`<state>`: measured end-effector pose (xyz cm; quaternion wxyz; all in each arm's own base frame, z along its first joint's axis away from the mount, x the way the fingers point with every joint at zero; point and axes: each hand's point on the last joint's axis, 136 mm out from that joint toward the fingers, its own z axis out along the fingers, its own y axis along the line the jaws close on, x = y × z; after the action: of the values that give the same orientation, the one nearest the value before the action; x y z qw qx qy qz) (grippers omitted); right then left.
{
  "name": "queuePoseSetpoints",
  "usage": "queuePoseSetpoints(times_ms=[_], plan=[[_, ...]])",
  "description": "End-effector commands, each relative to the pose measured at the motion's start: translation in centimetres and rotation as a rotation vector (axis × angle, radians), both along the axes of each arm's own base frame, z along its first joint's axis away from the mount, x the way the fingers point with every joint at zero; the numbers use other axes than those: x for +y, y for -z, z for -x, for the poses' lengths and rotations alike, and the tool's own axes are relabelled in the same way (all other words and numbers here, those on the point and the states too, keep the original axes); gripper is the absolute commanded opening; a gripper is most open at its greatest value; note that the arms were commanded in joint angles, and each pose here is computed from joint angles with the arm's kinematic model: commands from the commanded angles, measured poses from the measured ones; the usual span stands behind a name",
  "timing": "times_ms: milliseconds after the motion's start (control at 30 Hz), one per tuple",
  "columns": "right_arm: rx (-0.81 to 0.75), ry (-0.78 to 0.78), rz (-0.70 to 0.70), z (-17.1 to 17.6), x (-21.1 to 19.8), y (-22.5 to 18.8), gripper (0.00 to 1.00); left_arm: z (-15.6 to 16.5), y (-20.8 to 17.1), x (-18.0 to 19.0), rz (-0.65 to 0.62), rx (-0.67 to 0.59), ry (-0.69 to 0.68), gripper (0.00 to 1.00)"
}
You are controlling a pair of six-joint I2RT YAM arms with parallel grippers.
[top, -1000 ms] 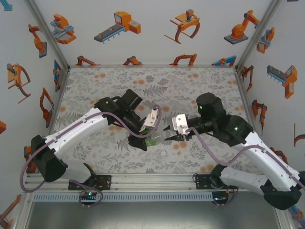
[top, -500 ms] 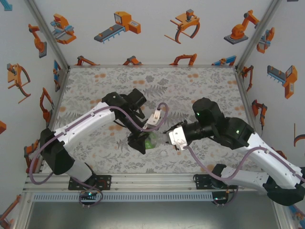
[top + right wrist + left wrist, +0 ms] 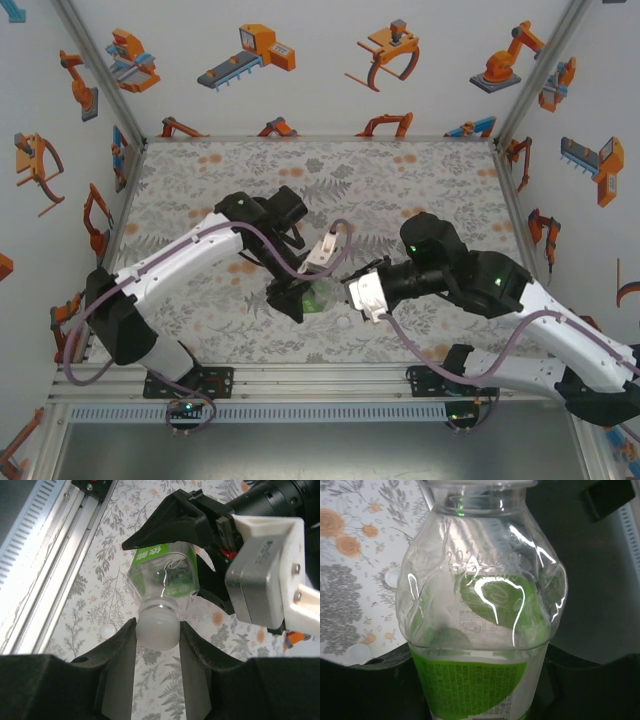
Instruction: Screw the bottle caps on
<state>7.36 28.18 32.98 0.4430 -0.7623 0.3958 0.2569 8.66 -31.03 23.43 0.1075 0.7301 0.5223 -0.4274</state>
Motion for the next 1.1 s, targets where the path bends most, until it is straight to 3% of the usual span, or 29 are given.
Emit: queuePoseSetpoints(times_ms=[0, 333, 700, 933, 1067], plan=[[0.171, 0.066, 0.012, -0.2, 1.5, 1.2, 0.00, -1.4, -3.0, -2.2, 0.223, -0.143, -0.032, 0.00], [0.624, 0.380, -0.013, -3.9, 2.4, 2.4, 0.00, -3.6, -3.8, -2.5, 0.338, -0.340, -0.156, 0.00], [1.286, 0.841, -0.169, -9.0, 1.5, 4.6, 0.00, -6.0, -3.8, -2.7, 0.400, -0.473, -0.285, 0.00], [1.801, 1.138, -0.234, -11.0, 0.4, 7.1, 0.00, -7.2, -4.3, -3.2, 0.439, -0.528, -0.330, 0.00], [1.949, 1.289, -0.248, -11.4, -0.9, 9.1, 0.00, -7.8, -4.4, -3.5, 0.447, -0.552, -0.337, 0.00]])
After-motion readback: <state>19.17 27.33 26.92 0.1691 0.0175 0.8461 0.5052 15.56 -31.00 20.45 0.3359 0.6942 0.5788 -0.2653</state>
